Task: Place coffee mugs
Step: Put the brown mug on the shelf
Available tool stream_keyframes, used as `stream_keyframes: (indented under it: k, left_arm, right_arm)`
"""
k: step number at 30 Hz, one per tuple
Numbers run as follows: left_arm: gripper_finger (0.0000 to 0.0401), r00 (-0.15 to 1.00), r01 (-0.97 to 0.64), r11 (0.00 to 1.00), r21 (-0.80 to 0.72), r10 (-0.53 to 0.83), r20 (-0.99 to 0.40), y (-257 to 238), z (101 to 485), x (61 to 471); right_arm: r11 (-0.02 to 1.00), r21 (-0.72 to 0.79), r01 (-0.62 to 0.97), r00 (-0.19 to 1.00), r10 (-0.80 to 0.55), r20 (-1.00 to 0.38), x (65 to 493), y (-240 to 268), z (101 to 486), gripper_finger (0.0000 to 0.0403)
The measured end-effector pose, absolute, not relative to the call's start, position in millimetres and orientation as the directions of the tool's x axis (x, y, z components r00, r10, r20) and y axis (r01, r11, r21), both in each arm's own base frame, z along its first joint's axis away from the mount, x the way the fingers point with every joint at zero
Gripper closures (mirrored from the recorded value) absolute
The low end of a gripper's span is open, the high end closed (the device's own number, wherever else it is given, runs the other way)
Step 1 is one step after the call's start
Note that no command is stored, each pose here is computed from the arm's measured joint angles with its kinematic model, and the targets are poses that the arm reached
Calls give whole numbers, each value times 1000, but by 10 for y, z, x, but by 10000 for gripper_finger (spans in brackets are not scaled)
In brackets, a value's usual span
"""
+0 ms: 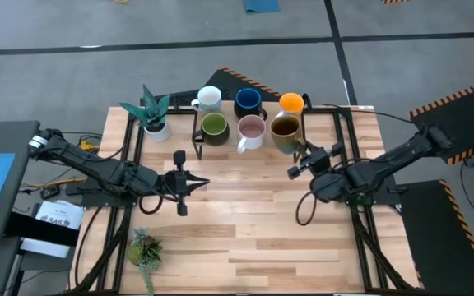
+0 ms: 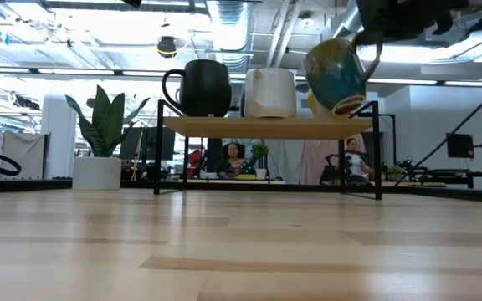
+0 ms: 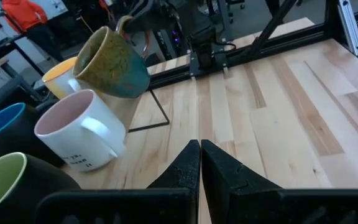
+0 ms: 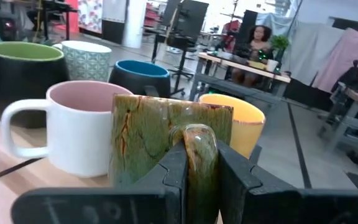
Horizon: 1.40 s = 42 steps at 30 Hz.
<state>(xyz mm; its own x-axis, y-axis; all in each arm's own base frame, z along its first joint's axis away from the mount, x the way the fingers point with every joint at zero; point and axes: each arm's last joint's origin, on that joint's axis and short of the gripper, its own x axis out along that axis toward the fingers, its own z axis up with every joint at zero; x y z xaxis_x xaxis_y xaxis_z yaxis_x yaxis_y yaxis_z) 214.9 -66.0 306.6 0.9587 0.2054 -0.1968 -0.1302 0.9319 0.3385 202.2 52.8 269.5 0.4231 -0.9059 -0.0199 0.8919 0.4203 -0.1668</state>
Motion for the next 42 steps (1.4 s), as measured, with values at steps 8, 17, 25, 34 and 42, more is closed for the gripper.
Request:
stream_keyframes:
  k: [8, 17, 25, 34, 42]
  left_arm:
    - [401, 958, -130, 932, 339, 206, -198, -659, 3065, 2149]
    - [401, 957, -127, 930, 345, 206, -203, -658, 3059, 2148]
    - [401, 955, -123, 929, 349, 207, -213, -658, 3047, 2147]
    - [401, 955, -124, 929, 347, 207, -213, -658, 3048, 2147]
    - [401, 955, -123, 930, 347, 206, -213, -658, 3048, 2147]
  right_arm:
    - [357, -165, 919, 362, -932, 0, 2108, 511, 2592, 326]
    - [306, -119, 944, 309, -951, 2, 2158, 402, 2556, 326]
    - [300, -145, 943, 303, -953, 3, 2179, 402, 2518, 326]
    - [320, -150, 936, 322, -947, -10, 2218, 412, 2461, 326]
    - [378, -110, 919, 375, -926, -48, 2236, 419, 2439, 325]
